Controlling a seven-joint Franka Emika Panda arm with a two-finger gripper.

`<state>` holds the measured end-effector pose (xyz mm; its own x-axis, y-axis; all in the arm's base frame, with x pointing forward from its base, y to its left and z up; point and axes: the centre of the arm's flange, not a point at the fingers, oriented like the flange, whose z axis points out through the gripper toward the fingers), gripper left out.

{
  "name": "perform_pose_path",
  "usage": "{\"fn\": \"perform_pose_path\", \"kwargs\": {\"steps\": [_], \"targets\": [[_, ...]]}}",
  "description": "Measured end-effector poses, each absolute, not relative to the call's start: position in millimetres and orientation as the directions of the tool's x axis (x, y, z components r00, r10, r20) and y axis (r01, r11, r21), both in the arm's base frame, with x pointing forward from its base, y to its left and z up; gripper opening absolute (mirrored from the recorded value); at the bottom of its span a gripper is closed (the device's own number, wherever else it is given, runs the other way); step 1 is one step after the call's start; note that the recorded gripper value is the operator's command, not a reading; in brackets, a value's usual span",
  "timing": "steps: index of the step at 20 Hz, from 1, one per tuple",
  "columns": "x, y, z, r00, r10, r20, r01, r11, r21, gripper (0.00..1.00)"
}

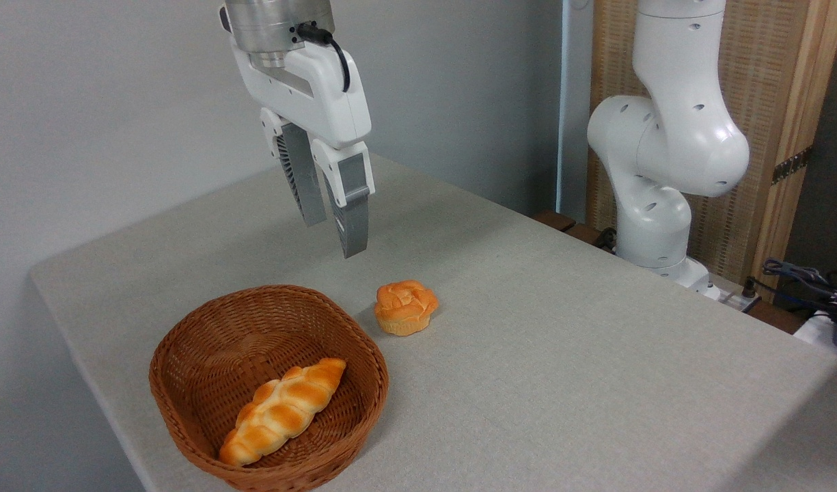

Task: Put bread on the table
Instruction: 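Move the open gripper toward the wicker basket, then lower the open gripper into the basket over the braided bread roll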

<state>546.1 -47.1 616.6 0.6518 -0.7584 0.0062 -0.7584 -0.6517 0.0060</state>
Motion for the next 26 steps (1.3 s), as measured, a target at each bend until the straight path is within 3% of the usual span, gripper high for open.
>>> {"fn": "perform_pose_path", "kwargs": {"steps": [17, 23, 26], "targets": [[547, -45, 618, 0.655, -0.755, 0.011, -0.755, -0.655, 0.002, 1.0], [559, -44, 623, 0.67, -0.735, 0.106, -0.734, -0.677, -0.051, 1.0], [570, -41, 605, 0.681, -0.717, 0.147, -0.714, -0.695, -0.083, 1.0]]}}
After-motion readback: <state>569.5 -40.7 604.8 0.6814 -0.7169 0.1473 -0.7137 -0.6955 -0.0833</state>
